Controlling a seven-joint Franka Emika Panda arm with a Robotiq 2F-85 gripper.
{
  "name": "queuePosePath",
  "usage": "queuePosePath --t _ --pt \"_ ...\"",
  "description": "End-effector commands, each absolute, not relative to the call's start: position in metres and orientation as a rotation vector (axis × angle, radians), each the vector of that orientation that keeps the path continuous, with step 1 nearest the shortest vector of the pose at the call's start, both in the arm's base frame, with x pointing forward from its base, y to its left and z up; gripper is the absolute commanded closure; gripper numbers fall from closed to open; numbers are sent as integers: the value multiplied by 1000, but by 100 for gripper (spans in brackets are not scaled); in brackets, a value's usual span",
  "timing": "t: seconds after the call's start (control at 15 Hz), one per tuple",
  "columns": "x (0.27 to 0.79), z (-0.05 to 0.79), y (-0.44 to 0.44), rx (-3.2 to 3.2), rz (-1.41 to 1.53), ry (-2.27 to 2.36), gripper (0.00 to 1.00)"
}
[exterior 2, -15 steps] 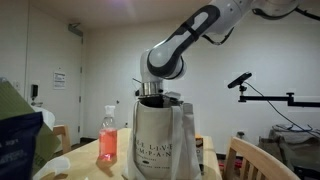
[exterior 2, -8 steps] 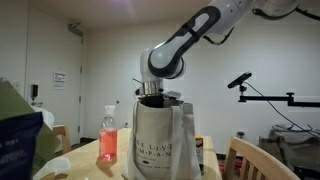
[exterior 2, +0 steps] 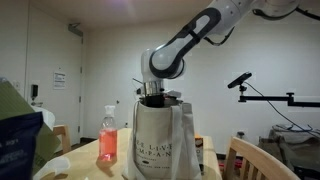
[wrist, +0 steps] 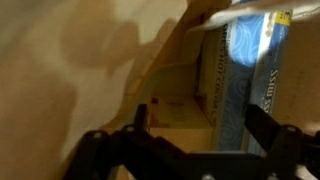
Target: Unpack the objects from the carrier bag to the table
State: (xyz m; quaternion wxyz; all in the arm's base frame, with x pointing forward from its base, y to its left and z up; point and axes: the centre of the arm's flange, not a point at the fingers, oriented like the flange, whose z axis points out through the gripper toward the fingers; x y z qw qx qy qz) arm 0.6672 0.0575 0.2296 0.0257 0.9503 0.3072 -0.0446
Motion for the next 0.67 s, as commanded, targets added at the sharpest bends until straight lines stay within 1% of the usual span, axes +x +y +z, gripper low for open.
queuePosePath --t 0.0,0.6 --pt "668 234 49 2941 -126 943 0" --pt "664 238 18 2986 -107 872 0"
